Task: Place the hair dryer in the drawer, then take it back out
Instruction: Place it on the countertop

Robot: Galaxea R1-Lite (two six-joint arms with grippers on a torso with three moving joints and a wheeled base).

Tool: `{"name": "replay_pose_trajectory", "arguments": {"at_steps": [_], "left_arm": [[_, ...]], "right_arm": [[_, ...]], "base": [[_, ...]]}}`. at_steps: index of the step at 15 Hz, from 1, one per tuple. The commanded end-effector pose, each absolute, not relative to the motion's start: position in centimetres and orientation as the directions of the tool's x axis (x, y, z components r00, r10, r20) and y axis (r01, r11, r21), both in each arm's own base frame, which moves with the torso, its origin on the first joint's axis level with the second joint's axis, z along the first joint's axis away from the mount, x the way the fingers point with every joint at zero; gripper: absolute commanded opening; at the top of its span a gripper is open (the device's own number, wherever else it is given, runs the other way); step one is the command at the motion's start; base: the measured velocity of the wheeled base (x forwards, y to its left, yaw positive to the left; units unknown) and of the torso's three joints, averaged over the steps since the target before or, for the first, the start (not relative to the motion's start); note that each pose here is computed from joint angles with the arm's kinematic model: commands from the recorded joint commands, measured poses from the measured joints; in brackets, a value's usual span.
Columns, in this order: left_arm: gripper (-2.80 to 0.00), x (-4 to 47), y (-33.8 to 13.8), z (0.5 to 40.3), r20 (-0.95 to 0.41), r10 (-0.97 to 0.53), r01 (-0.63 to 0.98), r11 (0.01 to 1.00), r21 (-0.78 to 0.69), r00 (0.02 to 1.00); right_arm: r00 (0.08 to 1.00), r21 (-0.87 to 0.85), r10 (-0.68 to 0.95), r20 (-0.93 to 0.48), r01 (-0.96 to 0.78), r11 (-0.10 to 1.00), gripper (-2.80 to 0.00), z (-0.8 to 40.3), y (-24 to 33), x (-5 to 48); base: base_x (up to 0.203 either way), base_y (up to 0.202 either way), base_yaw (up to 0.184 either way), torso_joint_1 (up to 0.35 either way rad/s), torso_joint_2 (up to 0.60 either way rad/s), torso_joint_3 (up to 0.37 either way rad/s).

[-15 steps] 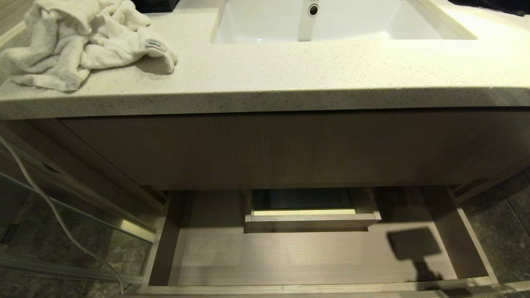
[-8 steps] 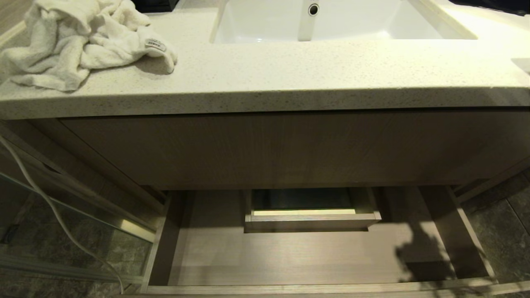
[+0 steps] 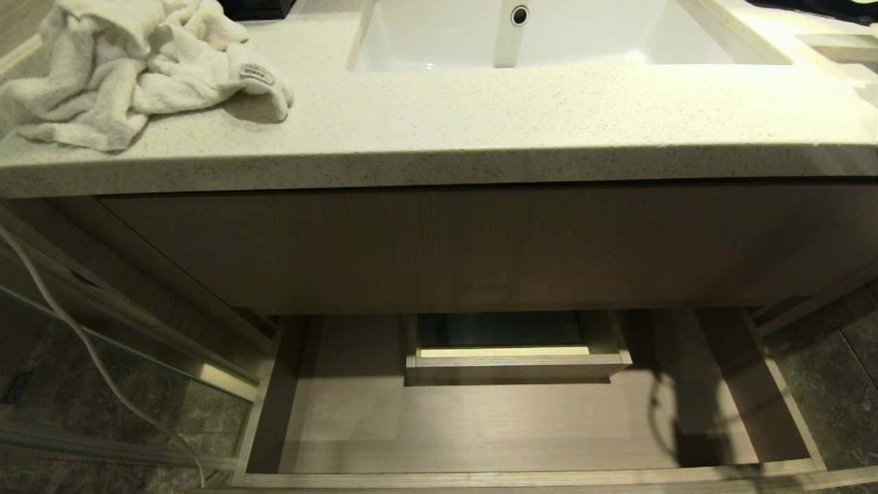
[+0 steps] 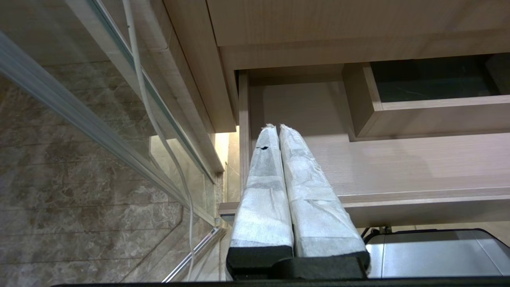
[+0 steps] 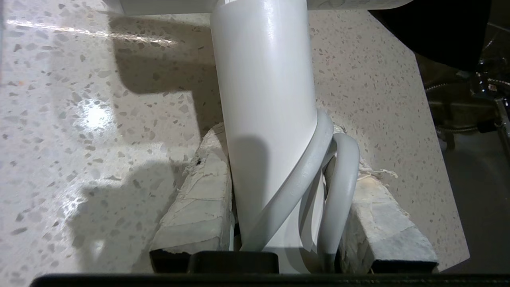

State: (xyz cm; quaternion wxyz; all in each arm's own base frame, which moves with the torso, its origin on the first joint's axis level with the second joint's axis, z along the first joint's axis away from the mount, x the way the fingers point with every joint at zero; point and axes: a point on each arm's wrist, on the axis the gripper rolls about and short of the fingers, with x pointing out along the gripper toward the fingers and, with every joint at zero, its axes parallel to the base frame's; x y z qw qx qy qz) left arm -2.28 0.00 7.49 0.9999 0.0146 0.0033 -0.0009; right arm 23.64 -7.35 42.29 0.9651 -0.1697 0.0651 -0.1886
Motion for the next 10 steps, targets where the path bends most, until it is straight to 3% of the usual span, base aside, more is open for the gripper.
{"name": "replay_pose_trajectory", "arguments": {"at_steps": [1,6,7,8,10], "left_arm": [[-2.80,-2.3,0.0,7.4,-0.009,-0.002,0.002,1.000,0.029,1.000],[-2.80,-2.3,0.0,7.4,-0.009,-0.002,0.002,1.000,0.029,1.000],[-2.80,-2.3,0.0,7.4,-0.009,-0.002,0.002,1.000,0.029,1.000],[-2.80,-2.3,0.0,7.4,-0.009,-0.002,0.002,1.000,0.029,1.000],[-2.80,-2.3,0.0,7.4,-0.009,-0.002,0.002,1.000,0.029,1.000]], "right_arm": [[0.920,-0.358,-0.373,-0.118,0.311,0.880,-2.80,40.0,-8.2,28.2],[0.926,-0.360,-0.378,-0.013,0.349,0.865,-2.80,39.3,-8.3,31.9],[0.926,-0.362,-0.377,-0.019,0.345,0.866,-2.10,39.2,-8.2,31.9],[0.928,-0.361,-0.372,-0.019,0.340,0.868,0.00,39.2,-8.0,31.9],[0.930,-0.360,-0.368,-0.009,0.341,0.869,0.00,39.4,-7.9,31.8]], "base": [[0.000,0.000,0.000,0.000,0.00,0.000],[0.000,0.000,0.000,0.000,0.00,0.000],[0.000,0.000,0.000,0.000,0.00,0.000],[0.000,0.000,0.000,0.000,0.00,0.000],[0.000,0.000,0.000,0.000,0.00,0.000]]}}
